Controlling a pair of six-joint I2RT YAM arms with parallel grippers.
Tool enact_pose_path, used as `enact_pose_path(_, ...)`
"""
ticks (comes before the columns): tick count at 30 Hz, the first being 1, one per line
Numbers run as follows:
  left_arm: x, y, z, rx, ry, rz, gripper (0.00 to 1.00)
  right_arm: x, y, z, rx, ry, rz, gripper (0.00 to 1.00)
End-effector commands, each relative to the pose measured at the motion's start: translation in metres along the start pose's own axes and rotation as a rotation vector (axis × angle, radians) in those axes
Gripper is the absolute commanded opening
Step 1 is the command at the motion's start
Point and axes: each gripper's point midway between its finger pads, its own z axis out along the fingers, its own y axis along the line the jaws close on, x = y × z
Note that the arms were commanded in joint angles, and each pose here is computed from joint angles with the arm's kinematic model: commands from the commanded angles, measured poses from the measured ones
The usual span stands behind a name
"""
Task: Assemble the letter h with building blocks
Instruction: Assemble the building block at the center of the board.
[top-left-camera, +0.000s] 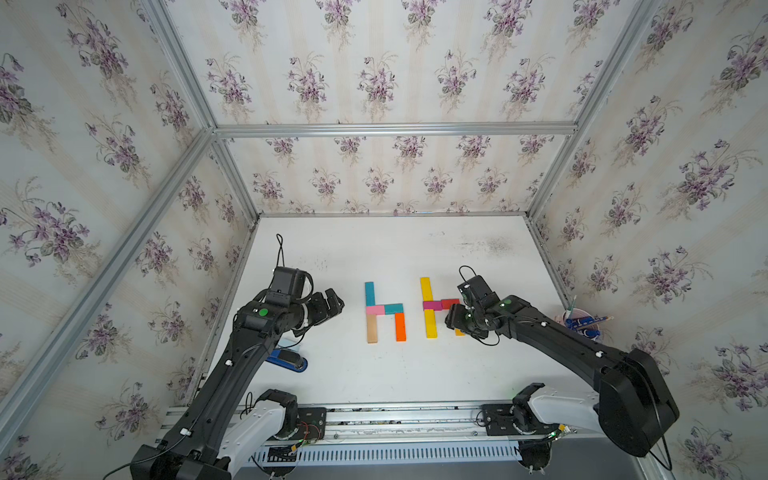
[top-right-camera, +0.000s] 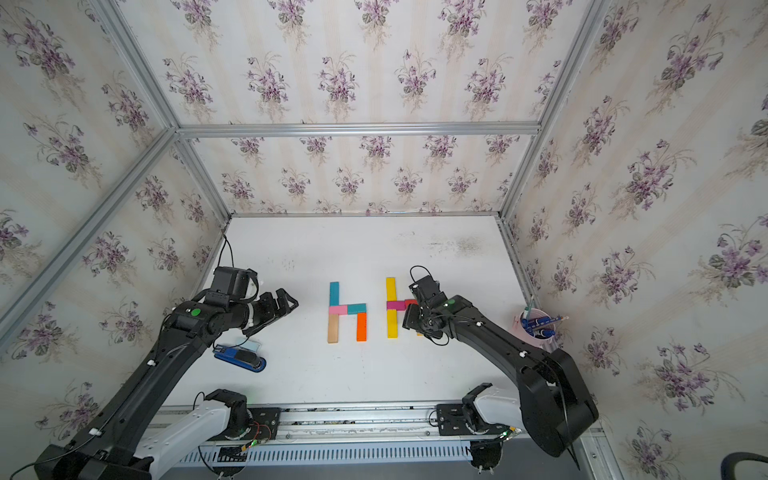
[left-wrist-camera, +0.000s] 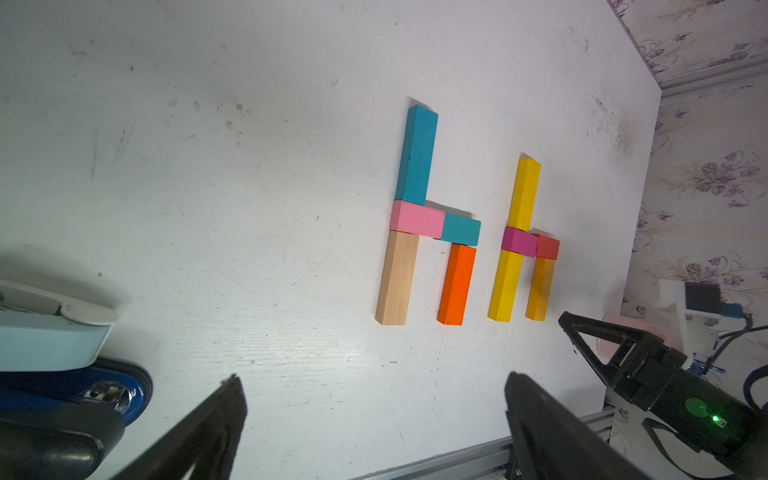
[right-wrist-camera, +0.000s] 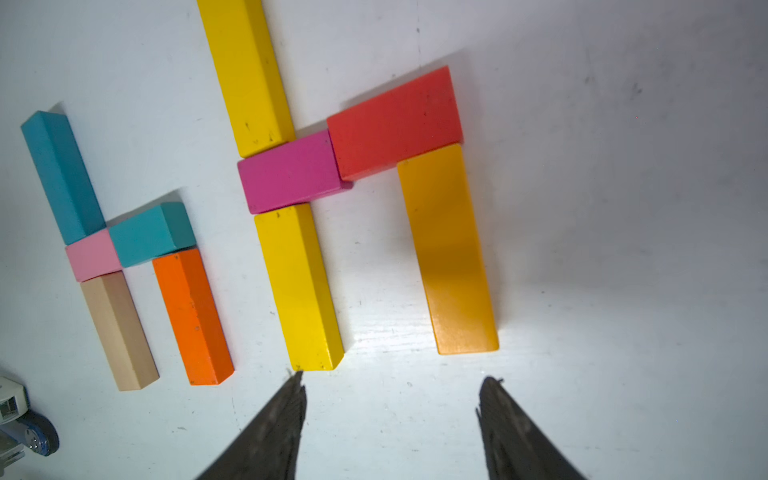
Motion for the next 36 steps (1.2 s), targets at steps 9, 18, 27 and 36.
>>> enact_pose_path(9, -0.001, 0.000, 0.001, 0.003, -0.003, 0.007, 0.99, -0.047, -0.019, -0.005, 0.156, -0.088, -0.037, 0.71)
enact_pose_path(18, -0.002, 0.002, 0.000, -0.013, -0.006, 0.010, 0.99, -0.124, -0.017, 0.039, 0.274, -0.089, -0.096, 0.67)
enact_pose_path(27, -0.003, 0.004, 0.003, -0.021, -0.003, 0.008, 0.99, -0.123, -0.025, 0.074, 0.297, -0.025, -0.118, 0.63)
enact_pose_path(36, -0.004, 0.002, 0.005, -0.016, 0.002, 0.000, 0.99, -0.102, -0.033, 0.085, 0.281, 0.021, -0.135, 0.61)
